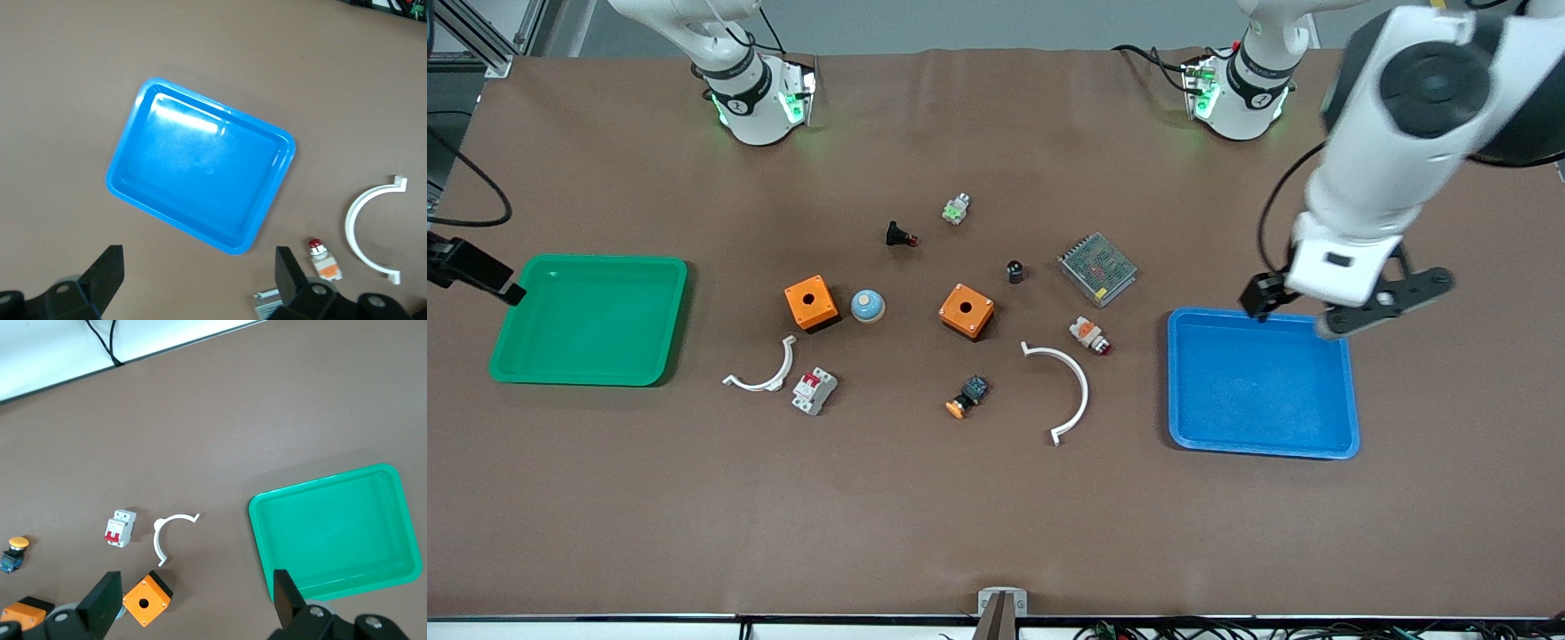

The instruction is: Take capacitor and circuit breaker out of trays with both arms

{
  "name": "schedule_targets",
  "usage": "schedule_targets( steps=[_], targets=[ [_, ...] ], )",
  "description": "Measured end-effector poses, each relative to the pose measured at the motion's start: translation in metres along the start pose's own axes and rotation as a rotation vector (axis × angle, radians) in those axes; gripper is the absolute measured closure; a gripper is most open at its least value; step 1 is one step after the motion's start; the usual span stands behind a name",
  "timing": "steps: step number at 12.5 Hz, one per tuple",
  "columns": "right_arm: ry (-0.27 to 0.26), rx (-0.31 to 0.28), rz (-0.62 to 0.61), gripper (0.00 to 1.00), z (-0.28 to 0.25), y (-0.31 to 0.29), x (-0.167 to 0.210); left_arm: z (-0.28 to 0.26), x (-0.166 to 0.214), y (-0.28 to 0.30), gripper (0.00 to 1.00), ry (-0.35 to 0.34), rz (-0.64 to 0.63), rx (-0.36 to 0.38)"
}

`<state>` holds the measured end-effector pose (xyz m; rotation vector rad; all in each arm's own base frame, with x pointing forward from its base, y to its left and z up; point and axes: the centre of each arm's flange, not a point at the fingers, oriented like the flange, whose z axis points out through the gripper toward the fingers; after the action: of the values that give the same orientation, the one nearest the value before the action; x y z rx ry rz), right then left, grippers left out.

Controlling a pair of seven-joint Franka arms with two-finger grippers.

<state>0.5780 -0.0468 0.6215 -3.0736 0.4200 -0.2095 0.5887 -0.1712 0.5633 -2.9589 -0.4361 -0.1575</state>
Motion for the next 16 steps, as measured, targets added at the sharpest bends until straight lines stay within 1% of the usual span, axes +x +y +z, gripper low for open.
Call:
schedule_targets(
  steps=[2, 3, 5, 7, 8, 9, 10, 13, 16],
  targets=[
    [0.001, -0.004, -0.007, 0.0, 0.0, -0.003, -0.004, -0.011, 0.008, -0.027, 0.0, -0.005, 0.065, -0.016],
    [0.002, -0.004, -0.007, 0.0, 0.0, -0.002, -0.004, -0.014, 0.01, -0.041, 0.0, -0.028, 0.1, -0.024],
    [0.003, -0.004, -0.005, 0.0, 0.0, -0.001, -0.004, -0.019, 0.019, -0.085, 0.0, -0.075, 0.176, -0.065],
    [0.002, -0.005, -0.004, 0.0, 0.0, -0.001, -0.004, -0.023, 0.022, -0.123, 0.0, -0.108, 0.209, -0.084],
    [-0.008, -0.007, -0.005, 0.0, 0.0, -0.001, -0.005, -0.027, 0.019, -0.129, 0.0, -0.121, 0.216, -0.083],
    [-0.029, -0.011, -0.006, 0.0, 0.001, -0.001, -0.008, -0.03, 0.014, -0.127, 0.0, -0.129, 0.223, -0.08],
    [-0.044, -0.013, -0.01, 0.0, 0.0, 0.0, -0.011, -0.036, 0.01, -0.124, 0.0, -0.126, 0.232, -0.08],
    [-0.045, -0.013, -0.028, 0.0, -0.004, 0.0, -0.014, -0.055, 0.0, -0.122, 0.0, -0.098, 0.242, -0.093],
    [-0.045, -0.013, -0.032, 0.0, -0.005, 0.0, -0.015, -0.058, -0.002, -0.121, 0.0, -0.097, 0.242, -0.107]
  ],
)
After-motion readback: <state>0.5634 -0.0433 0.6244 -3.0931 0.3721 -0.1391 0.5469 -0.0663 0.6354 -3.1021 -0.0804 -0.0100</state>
